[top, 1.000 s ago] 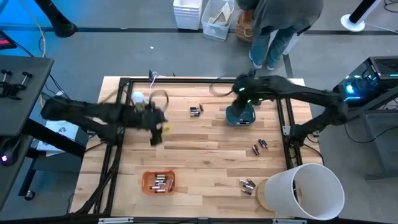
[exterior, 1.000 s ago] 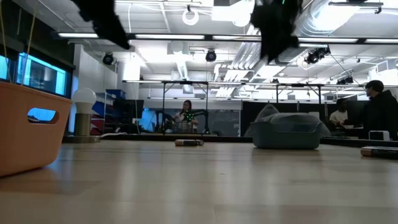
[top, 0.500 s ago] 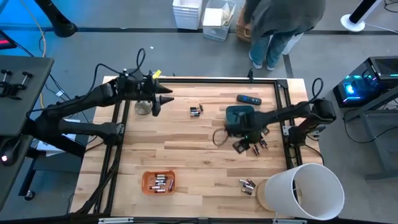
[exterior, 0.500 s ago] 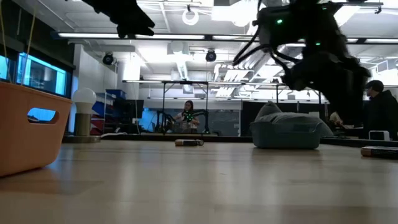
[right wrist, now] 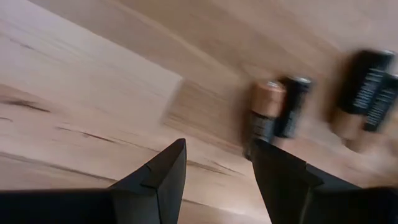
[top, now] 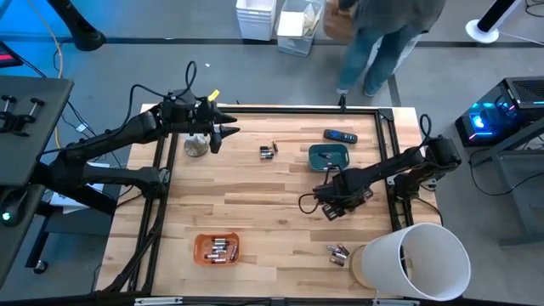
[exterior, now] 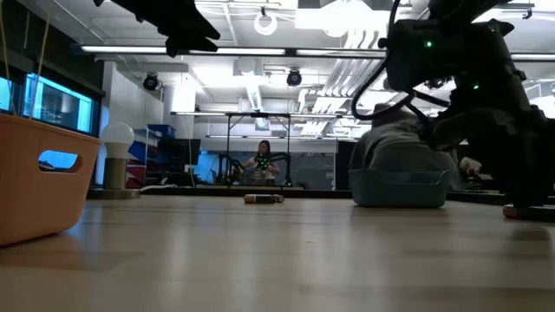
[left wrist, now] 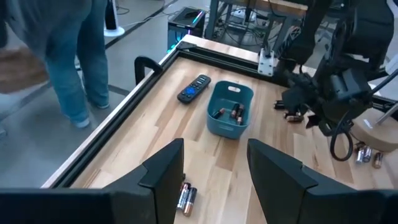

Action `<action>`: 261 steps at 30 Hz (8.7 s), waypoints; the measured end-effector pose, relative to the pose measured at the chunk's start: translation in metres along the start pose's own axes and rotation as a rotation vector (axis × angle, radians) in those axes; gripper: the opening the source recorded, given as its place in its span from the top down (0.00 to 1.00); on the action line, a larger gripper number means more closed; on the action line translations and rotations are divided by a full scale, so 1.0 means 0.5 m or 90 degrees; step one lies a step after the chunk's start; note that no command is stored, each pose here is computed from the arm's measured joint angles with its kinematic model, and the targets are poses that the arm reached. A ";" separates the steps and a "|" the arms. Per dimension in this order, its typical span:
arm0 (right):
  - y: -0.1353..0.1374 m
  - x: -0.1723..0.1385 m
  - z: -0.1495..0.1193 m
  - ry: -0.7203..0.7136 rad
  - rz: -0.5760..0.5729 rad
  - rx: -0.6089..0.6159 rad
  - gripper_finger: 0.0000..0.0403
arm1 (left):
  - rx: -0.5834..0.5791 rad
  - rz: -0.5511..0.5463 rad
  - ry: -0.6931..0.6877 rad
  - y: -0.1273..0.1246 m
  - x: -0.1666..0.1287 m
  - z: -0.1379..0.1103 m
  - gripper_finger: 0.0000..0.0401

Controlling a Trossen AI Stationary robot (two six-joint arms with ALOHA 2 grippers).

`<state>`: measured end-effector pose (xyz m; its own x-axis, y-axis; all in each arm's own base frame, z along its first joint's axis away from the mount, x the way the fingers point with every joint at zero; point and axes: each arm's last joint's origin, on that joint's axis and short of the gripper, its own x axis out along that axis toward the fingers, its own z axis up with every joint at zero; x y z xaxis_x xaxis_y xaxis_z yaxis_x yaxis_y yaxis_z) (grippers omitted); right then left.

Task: Sort batteries
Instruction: Put the black battery into the blue bin

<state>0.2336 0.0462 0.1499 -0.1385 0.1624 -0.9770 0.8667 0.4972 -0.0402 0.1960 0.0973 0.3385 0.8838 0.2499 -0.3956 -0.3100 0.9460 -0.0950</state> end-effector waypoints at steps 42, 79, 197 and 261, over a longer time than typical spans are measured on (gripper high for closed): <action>-0.046 0.038 0.005 -0.015 -0.074 0.011 0.56 | -0.057 0.014 0.007 0.002 0.006 -0.002 0.58; -0.050 0.029 -0.001 -0.052 -0.056 0.010 0.56 | -0.054 0.033 0.012 0.004 0.010 -0.004 0.58; -0.063 -0.157 0.188 -0.326 0.022 -0.063 0.82 | -0.029 0.028 0.042 0.000 -0.014 -0.004 0.58; 0.117 -0.227 0.489 -0.297 -0.064 -0.175 0.92 | -0.232 -0.133 -0.095 0.101 -0.013 -0.126 0.58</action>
<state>0.4173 -0.1513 0.2071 0.0674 -0.2615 -0.9628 0.6946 0.7051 -0.1429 0.1525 0.1303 0.2789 0.9732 0.1127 -0.2006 -0.1986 0.8518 -0.4848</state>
